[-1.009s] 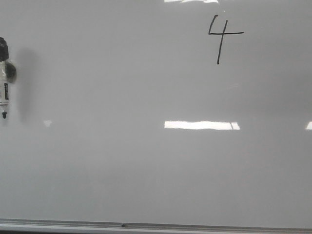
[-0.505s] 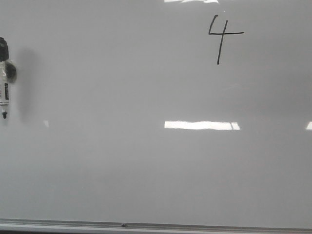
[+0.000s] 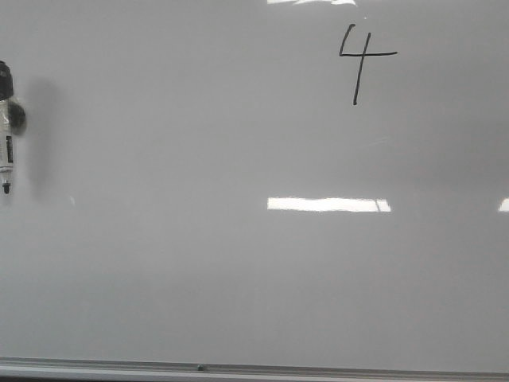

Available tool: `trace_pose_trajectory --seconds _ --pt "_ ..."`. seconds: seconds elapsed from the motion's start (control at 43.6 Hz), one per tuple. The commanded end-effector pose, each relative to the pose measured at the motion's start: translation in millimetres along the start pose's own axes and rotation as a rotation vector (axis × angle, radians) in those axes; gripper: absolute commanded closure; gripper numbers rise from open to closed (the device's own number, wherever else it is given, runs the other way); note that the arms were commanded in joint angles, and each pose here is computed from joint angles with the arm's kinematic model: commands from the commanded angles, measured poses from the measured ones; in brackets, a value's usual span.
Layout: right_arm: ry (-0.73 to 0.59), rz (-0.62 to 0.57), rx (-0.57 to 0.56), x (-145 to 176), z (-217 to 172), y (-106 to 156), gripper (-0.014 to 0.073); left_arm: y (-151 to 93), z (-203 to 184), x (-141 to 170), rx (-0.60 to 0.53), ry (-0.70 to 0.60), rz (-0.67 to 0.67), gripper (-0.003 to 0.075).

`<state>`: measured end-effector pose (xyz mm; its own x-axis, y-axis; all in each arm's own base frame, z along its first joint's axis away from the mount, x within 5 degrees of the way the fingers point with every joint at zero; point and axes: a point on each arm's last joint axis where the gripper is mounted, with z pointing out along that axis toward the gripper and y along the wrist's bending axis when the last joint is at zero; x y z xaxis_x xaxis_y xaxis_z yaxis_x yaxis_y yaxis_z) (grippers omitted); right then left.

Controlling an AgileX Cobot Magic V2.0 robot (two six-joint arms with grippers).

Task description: Write number 4 on whiteboard

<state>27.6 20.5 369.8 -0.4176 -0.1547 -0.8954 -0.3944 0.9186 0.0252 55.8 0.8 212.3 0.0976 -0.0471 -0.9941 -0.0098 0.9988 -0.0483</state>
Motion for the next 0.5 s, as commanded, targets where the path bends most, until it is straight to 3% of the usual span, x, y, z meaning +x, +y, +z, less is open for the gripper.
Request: trace_pose_trajectory --seconds 0.0,0.482 --pt "-0.074 -0.008 0.016 -10.7 -2.0 -1.0 0.0664 -0.7 -1.5 -6.0 0.010 -0.084 0.006 0.0740" --pt "-0.074 -0.008 0.016 -10.7 -2.0 -1.0 0.0664 -4.3 -1.6 -5.3 0.077 -0.076 -0.002 0.0741"
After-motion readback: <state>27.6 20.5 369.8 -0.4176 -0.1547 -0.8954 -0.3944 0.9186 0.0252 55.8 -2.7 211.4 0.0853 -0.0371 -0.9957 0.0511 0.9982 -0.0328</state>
